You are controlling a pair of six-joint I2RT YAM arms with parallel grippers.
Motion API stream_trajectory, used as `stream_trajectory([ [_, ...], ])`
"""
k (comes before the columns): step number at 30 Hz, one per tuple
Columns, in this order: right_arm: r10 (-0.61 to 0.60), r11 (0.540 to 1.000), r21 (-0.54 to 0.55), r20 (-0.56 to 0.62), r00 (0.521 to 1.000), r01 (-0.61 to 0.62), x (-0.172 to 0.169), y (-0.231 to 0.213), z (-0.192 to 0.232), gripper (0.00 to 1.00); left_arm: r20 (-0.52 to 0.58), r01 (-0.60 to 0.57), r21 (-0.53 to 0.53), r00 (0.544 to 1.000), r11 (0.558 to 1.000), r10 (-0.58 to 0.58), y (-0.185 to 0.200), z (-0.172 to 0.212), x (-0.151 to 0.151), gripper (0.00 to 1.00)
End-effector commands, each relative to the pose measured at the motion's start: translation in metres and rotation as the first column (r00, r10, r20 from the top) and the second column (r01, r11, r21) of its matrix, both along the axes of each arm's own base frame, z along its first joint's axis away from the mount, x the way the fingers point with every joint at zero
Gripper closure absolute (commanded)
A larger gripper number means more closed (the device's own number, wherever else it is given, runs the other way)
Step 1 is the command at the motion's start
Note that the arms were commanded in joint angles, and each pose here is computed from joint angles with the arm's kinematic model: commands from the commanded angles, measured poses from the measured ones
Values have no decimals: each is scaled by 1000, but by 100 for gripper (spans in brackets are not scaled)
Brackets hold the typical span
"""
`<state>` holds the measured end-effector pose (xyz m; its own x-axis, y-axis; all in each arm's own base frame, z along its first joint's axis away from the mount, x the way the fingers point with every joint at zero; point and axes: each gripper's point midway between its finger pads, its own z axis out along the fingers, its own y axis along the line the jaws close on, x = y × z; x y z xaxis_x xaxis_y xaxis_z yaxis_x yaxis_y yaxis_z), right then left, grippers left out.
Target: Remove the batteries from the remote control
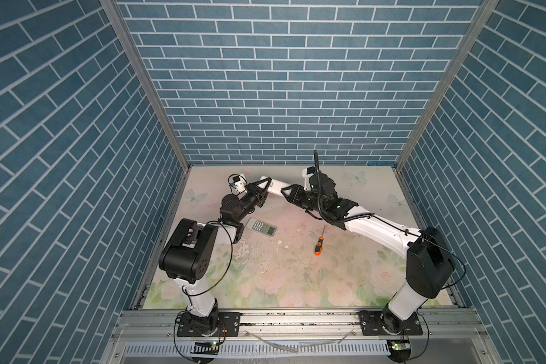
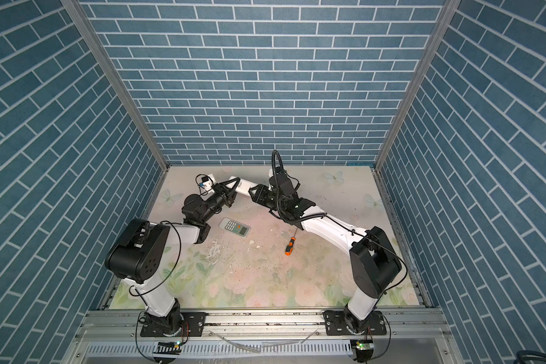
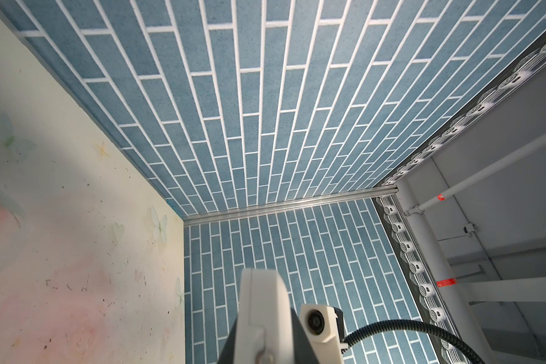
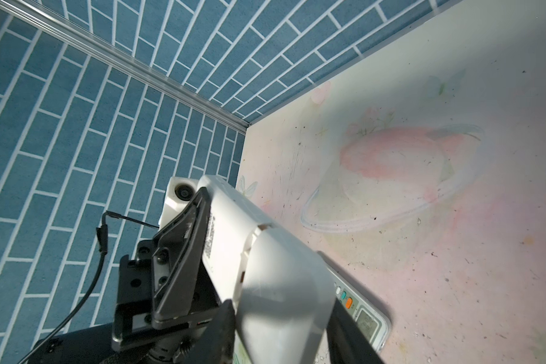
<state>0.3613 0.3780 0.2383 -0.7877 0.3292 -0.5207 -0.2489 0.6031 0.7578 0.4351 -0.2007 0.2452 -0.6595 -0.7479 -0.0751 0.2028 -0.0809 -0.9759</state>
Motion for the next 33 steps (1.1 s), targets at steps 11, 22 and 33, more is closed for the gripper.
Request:
stream_trajectory([
  [11, -27, 1000, -10, 27, 999, 27, 1, -14, 7, 50, 89, 13, -10, 996, 1000, -12, 1, 23, -9, 100],
  [22, -20, 996, 88, 8, 1000, 19, -5, -20, 13, 50, 94, 1, 7, 996, 1000, -2, 4, 18, -3, 100],
  [33, -5, 990, 138, 0, 1000, 5, -4, -17, 14, 57, 81, -2, 25, 997, 1000, 0, 3, 7, 0, 100],
])
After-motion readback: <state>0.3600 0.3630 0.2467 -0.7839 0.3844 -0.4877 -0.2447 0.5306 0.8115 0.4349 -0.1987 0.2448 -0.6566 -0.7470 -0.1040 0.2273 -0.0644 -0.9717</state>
